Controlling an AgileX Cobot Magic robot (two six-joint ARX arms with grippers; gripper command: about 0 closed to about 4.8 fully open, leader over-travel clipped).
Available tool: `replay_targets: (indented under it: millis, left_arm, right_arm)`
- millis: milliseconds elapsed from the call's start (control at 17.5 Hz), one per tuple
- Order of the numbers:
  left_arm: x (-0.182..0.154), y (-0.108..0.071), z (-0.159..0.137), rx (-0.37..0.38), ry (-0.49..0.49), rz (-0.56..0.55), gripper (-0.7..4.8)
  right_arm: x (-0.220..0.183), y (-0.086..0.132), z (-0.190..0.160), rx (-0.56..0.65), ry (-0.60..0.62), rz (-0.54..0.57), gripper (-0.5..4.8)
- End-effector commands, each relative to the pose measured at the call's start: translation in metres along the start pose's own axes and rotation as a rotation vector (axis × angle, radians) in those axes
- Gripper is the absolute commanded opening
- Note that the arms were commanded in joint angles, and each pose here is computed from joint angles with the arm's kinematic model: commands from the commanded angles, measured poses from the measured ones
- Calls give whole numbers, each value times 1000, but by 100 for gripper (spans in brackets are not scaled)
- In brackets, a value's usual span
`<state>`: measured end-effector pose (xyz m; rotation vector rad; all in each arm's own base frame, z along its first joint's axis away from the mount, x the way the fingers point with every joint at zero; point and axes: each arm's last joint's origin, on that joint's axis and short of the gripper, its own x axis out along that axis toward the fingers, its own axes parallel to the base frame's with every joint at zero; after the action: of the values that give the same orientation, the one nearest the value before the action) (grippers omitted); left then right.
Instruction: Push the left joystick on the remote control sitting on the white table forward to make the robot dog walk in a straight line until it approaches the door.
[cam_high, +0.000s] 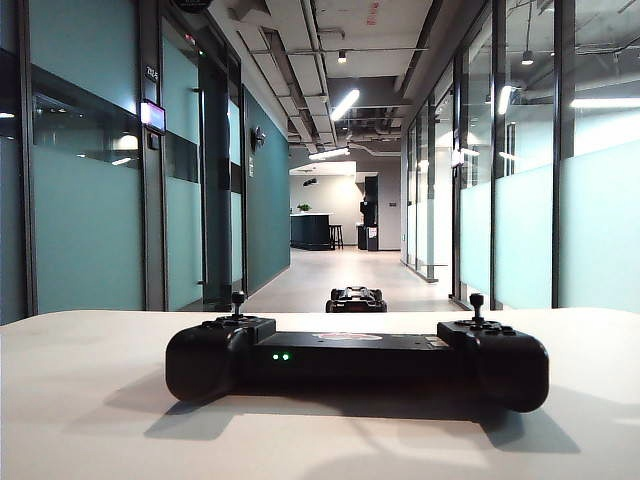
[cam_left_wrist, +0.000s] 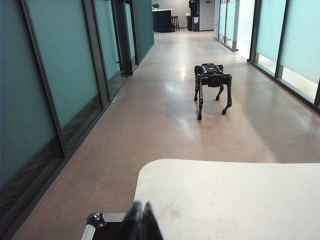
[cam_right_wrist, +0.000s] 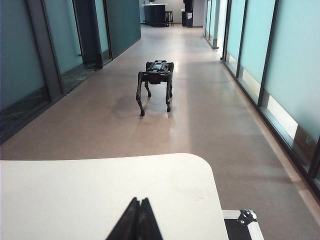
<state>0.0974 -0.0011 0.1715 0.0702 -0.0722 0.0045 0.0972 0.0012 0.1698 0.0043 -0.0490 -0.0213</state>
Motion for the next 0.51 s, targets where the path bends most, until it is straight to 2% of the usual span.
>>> replay_targets:
  millis: [57,513]
  left_arm:
    - [0,0,3,-1,-24,4,-5]
    - [0,0,5,-4,-38,5,-6]
  right_arm:
    - [0,0,0,-3,-19,0,-6]
    - [0,0,3,-1,-34,-1,-6]
